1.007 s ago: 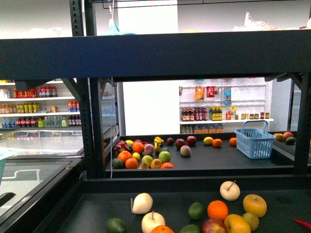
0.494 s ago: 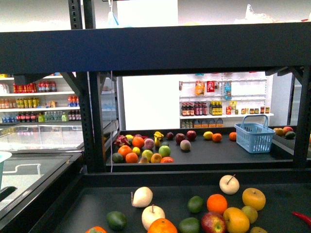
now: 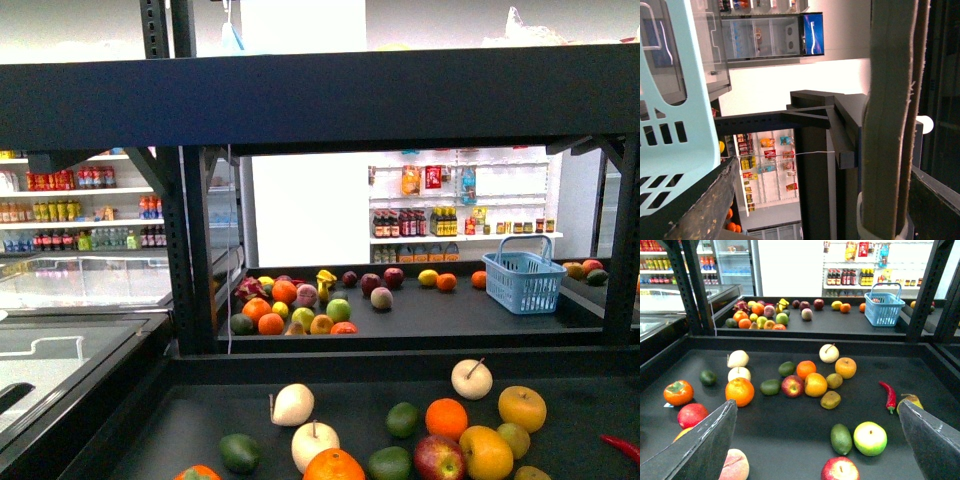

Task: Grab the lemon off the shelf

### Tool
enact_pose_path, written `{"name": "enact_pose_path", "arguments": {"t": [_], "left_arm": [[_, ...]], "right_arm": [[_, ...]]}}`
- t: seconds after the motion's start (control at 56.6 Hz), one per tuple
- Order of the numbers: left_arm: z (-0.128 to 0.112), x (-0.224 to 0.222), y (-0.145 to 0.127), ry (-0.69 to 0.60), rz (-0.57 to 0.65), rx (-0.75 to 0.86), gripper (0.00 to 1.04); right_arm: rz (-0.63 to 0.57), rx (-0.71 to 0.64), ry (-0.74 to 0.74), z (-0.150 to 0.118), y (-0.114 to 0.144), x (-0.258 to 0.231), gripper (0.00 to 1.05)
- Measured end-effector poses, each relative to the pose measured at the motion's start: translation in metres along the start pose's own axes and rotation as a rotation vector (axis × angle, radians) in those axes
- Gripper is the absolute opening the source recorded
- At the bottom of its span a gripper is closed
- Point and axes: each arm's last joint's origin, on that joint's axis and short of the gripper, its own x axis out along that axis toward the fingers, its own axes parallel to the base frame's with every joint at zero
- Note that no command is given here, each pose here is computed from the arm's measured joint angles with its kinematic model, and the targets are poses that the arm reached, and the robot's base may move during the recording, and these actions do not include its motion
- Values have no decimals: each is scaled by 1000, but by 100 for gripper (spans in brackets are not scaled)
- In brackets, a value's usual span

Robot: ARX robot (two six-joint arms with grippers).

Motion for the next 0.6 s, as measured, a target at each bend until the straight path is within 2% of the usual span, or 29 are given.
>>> {"name": "enact_pose_path", "arguments": {"t": [0.071, 0.23, 0.424, 0.459, 0.477, 0.512, 0.565, 0.6], "left_arm": [[6, -21, -6, 25, 36, 32, 97], [22, -37, -35, -16, 48, 128, 97], [16, -54, -58, 11, 153, 244, 97], [11, -59, -66, 11, 184, 283, 97], [-8, -79, -98, 55, 243, 519, 97], [-13, -82, -104, 51, 254, 566, 97], [-32, -104, -109, 50, 386, 660, 97], [-44, -118, -112, 89, 422, 712, 97]], "right_arm": [[0, 0, 0, 0, 0, 0, 97], [-2, 0, -1, 0, 0, 0, 97], [-2, 0, -1, 0, 0, 0, 97], [-2, 0, -1, 0, 0, 0, 97], [-1, 0, -1, 0, 0, 0, 97], [-2, 0, -1, 0, 0, 0, 97], [-3, 0, -1, 0, 0, 0, 97], [-2, 0, -1, 0, 0, 0, 97]]}}
